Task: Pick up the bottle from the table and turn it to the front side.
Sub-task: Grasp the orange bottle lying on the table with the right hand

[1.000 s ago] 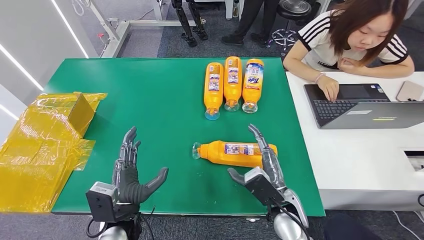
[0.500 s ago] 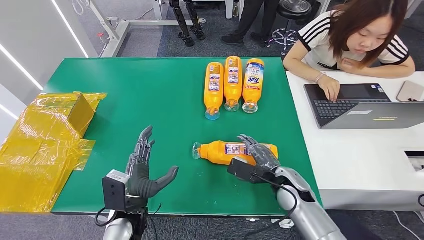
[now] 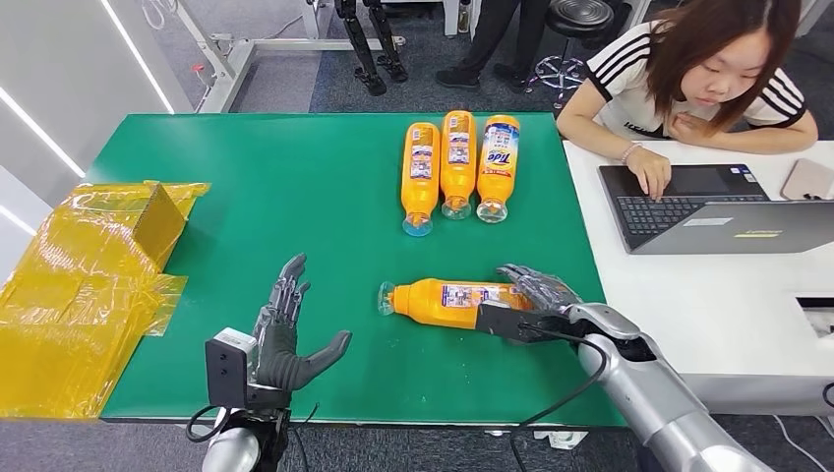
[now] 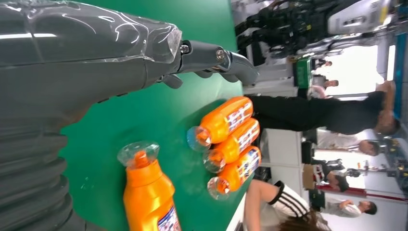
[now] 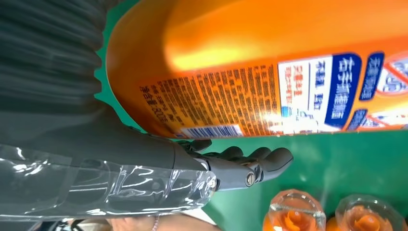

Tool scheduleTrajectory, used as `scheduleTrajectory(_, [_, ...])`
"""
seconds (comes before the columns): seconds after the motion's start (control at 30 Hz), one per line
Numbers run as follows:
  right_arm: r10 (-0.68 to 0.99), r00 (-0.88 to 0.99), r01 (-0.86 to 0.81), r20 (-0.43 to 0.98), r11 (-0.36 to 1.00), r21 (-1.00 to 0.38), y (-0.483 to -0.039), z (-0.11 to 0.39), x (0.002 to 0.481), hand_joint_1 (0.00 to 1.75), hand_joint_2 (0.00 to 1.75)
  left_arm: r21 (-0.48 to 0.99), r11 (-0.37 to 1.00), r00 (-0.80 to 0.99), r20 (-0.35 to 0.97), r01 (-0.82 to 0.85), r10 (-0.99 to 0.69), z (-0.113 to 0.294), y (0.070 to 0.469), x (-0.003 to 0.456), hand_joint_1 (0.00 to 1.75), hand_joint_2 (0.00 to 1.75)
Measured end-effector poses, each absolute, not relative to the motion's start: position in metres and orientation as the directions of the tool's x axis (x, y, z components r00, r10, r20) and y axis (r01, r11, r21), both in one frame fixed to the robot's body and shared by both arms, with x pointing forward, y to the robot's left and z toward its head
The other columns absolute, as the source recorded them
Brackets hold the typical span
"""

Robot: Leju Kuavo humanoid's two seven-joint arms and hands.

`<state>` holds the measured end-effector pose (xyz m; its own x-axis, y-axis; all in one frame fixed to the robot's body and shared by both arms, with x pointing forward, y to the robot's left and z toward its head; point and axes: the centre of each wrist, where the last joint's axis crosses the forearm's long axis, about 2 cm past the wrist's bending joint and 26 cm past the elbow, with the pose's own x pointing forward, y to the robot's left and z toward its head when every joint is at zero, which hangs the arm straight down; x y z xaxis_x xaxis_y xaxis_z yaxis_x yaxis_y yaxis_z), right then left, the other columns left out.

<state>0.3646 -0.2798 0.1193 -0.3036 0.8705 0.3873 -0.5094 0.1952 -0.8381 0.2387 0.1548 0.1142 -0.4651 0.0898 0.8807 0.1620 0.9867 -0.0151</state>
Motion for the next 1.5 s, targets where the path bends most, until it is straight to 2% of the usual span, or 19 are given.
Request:
scheduleTrajectory(0.2, [0.862,-0.317,-0.529,0.394,0.184,-0.829,-0.283,0.116,0.366,0.01,1.75,-0.055,0.980,-0.431,0.892,0.189,0.133,0.111,0.155,0.238,0.00,1.75])
scheduleTrajectory(0.27, [0.857,-0.324,-0.532,0.400,0.185,-0.826,-0.284,0.115,0.366,0.15,1.75,-0.064,0.978,-0.423,0.895,0.197,0.144,0.111,0.156,0.238,0.00,1.75])
scheduleTrajectory(0.4, [0.846,-0.338,-0.530,0.413,0.191,-0.826,-0.284,0.113,0.365,1.01,1.75,-0.080,0.973,-0.412,0.896,0.215,0.164,0.109,0.157,0.238,0.00,1.75])
scheduleTrajectory(0.57, [0.840,-0.349,-0.524,0.416,0.193,-0.829,-0.284,0.111,0.364,1.58,1.75,-0.091,0.970,-0.401,0.898,0.227,0.178,0.108,0.157,0.238,0.00,1.75])
scheduleTrajectory(0.63, [0.836,-0.354,-0.523,0.419,0.194,-0.830,-0.284,0.111,0.364,1.71,1.75,-0.091,0.969,-0.400,0.899,0.229,0.179,0.108,0.157,0.238,0.00,1.75])
scheduleTrajectory(1.23, [0.787,-0.384,-0.521,0.483,0.248,-0.817,-0.284,0.103,0.358,1.75,1.75,-0.099,0.968,-0.390,0.902,0.229,0.185,0.105,0.158,0.238,0.00,1.75])
scheduleTrajectory(1.5, [0.639,-0.367,-0.546,0.676,0.441,-0.712,-0.285,0.090,0.340,1.75,1.75,-0.096,0.972,-0.404,0.897,0.215,0.178,0.104,0.160,0.237,0.00,1.75])
